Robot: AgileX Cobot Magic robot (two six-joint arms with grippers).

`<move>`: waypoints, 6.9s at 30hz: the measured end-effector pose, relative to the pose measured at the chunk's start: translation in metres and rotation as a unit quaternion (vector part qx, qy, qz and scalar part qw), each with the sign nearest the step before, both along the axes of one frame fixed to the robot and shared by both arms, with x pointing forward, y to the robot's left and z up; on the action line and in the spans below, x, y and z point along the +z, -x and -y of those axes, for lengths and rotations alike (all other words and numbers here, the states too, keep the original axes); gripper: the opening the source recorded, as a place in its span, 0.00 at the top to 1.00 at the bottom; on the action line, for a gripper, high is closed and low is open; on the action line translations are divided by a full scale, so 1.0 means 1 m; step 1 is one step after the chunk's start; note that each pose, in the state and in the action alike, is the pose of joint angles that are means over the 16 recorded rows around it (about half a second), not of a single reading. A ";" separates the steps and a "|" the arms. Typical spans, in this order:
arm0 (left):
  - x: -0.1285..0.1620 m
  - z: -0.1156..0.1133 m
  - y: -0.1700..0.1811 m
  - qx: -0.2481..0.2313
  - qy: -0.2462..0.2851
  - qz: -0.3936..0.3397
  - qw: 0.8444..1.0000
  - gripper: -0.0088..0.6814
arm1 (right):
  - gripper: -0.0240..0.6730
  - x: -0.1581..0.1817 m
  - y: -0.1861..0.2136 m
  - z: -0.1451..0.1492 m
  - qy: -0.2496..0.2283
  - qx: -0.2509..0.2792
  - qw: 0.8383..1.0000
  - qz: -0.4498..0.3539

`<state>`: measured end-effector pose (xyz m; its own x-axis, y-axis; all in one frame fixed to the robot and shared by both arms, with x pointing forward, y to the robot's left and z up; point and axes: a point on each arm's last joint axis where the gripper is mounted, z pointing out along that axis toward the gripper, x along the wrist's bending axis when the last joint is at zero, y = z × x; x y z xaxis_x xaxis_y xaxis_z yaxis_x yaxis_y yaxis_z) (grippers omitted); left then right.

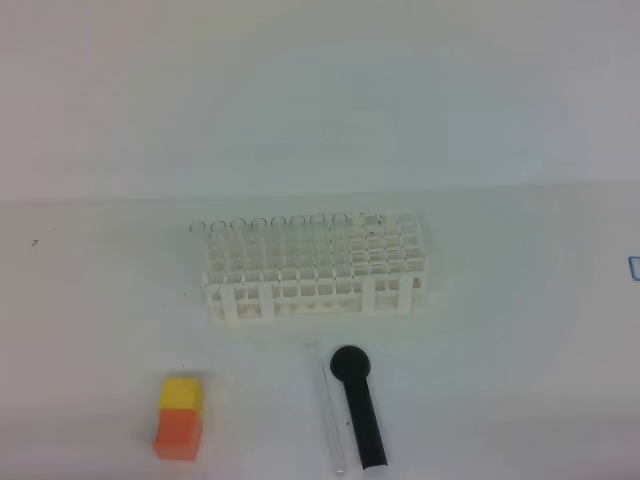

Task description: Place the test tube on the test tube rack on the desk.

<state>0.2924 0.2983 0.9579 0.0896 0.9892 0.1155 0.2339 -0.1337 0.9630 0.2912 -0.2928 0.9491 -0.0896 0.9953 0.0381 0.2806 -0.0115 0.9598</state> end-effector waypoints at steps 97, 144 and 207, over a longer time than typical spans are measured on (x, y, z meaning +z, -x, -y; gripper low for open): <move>0.004 0.000 -0.001 0.000 -0.008 0.024 1.000 0.99 | 0.97 0.001 0.000 0.000 0.000 0.000 1.000 0.008; 0.130 0.000 0.010 0.019 0.185 0.111 0.976 0.99 | 0.97 0.113 0.011 0.001 0.002 -0.001 0.983 0.186; -0.022 0.236 -0.184 -0.157 0.029 -0.493 0.855 0.31 | 0.69 0.114 -0.001 -0.007 0.036 0.050 0.962 -0.265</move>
<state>0.4768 0.0625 0.9359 0.3775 0.8999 -0.2183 0.8973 -0.2971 0.3266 0.2923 -0.2862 1.0634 -0.1711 0.9846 0.0363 0.7275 0.1014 0.6786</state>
